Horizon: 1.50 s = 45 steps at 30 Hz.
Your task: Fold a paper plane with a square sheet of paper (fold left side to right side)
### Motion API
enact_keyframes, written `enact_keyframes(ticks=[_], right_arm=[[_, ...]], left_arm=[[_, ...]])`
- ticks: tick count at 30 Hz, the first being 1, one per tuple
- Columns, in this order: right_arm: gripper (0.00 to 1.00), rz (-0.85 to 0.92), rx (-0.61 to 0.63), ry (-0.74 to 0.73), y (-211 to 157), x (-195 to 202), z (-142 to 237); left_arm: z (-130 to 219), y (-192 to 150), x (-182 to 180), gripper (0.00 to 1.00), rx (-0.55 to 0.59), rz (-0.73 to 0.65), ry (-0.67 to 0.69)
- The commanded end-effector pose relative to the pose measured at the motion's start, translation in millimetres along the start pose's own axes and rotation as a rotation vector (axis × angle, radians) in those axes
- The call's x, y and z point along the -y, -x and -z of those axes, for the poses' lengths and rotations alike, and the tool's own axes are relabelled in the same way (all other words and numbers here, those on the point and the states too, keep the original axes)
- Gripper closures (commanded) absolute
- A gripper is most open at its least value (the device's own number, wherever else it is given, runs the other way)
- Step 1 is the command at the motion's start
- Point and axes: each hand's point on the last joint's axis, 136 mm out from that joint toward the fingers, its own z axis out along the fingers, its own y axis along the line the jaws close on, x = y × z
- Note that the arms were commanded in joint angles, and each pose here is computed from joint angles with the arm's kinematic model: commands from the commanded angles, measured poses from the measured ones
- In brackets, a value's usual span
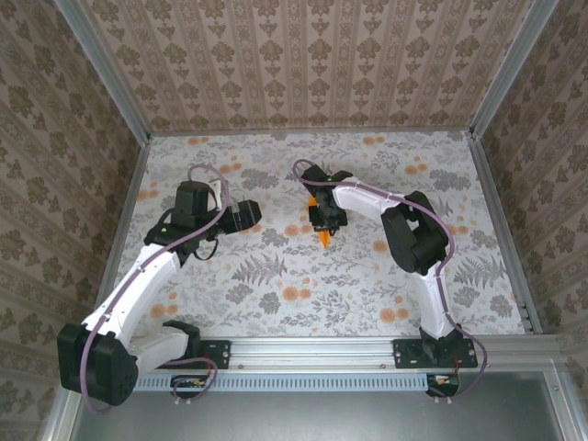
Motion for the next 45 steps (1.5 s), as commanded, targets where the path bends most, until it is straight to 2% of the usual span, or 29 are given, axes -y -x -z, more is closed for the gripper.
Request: enact_keyframes(ticks=[1, 7, 10, 17, 19, 21, 26, 31, 35, 39, 45], right_arm=[[0.75, 0.009, -0.021, -0.011, -4.7, 1.1, 3.8], [0.72, 0.026, 0.021, -0.028, -0.5, 5.3, 26.0], [0.67, 0.037, 0.052, -0.026, 0.4, 5.3, 44.4], [0.54, 0.062, 0.161, -0.032, -7.2, 19.2, 107.8], [0.46, 0.078, 0.253, -0.029, -7.8, 29.7, 134.0], [0.31, 0.080, 0.379, -0.045, -6.3, 49.1, 160.3], [0.02, -0.036, 0.672, -0.070, -0.2, 121.8, 193.0], [0.00, -0.178, 0.850, -0.124, -5.3, 197.5, 172.7], [0.00, -0.248, 0.917, -0.205, -13.6, 237.7, 147.9], [0.00, -0.175, 1.006, -0.238, -8.7, 244.9, 145.2], [0.00, -0.109, 1.050, -0.202, 3.0, 241.3, 120.6]], left_arm=[[10.8, 8.9, 5.3, 0.00, 0.023, -0.024, -0.008], [11.4, 14.0, 0.6, 0.00, 0.027, 0.007, -0.011], [12.2, 20.4, -5.6, 0.00, 0.035, 0.037, -0.014], [18.4, 38.6, -31.1, 0.00, 0.072, 0.123, -0.008], [26.0, 47.9, -45.1, 0.00, 0.113, 0.136, 0.028], [37.0, 59.2, -69.3, 0.00, 0.181, 0.142, 0.109], [62.4, 74.8, -143.3, 0.00, 0.343, 0.096, 0.428], [61.7, 75.0, -174.2, 0.00, 0.500, -0.064, 0.552], [50.3, 55.5, -203.2, 0.00, 0.472, -0.161, 0.661], [28.7, 50.0, -200.5, 0.00, 0.458, -0.263, 0.591], [4.9, 50.7, -197.9, 0.00, 0.486, -0.359, 0.510]])
